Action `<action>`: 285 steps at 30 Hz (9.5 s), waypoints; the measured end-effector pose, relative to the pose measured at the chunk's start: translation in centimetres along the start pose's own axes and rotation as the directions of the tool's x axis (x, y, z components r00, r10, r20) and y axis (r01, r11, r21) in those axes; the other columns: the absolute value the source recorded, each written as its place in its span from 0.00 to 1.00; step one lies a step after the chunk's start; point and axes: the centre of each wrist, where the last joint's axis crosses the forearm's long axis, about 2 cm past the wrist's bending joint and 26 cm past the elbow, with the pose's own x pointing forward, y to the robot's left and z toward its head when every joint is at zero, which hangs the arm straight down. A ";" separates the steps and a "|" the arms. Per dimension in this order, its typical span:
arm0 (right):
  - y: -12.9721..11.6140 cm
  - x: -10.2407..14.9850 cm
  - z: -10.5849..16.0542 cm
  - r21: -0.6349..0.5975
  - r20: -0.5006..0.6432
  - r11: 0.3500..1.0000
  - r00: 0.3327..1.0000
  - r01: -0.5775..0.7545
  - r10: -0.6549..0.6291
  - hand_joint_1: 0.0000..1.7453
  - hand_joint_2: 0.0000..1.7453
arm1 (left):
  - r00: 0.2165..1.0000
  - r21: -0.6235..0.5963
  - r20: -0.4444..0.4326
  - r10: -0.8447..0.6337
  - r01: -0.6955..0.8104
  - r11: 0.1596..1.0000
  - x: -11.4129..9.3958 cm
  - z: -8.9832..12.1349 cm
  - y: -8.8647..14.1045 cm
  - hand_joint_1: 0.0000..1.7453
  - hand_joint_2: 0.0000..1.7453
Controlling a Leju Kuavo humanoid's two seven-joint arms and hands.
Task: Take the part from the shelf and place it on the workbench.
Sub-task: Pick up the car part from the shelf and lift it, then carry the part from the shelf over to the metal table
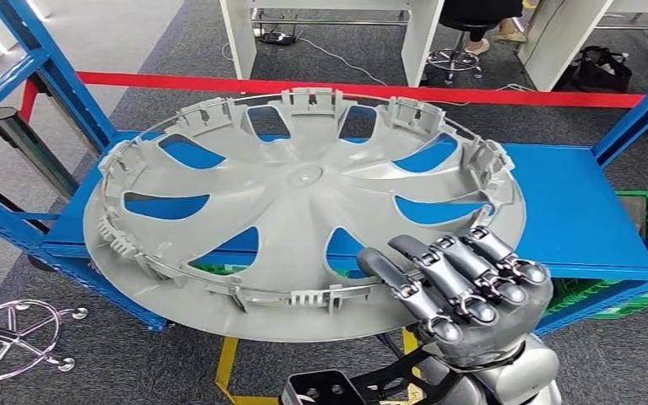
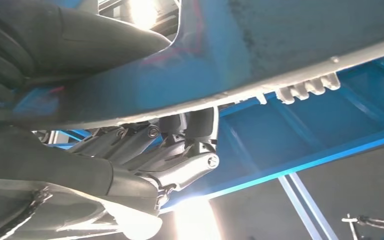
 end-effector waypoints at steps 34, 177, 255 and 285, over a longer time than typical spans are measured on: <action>-0.1 0.2 -0.6 -0.025 -0.016 1.000 1.000 -0.001 0.000 1.00 1.00 | 0.985 -0.031 0.044 -0.164 0.166 0.986 0.8 -0.6 0.6 0.00 1.00; -5.6 -2.6 2.1 0.083 -0.132 0.976 0.968 -0.202 0.212 1.00 1.00 | 0.951 -0.162 0.078 -0.300 0.309 0.937 3.1 -1.7 -0.5 0.00 1.00; -5.2 -1.9 1.6 0.046 -0.180 0.988 0.972 -0.146 0.152 1.00 1.00 | 0.949 -0.172 0.088 -0.304 0.315 0.934 2.9 -1.7 -0.1 0.00 1.00; -5.2 -1.8 1.6 0.047 -0.182 0.989 0.972 -0.140 0.147 1.00 1.00 | 0.948 -0.173 0.088 -0.307 0.318 0.932 2.8 -1.7 0.1 0.00 1.00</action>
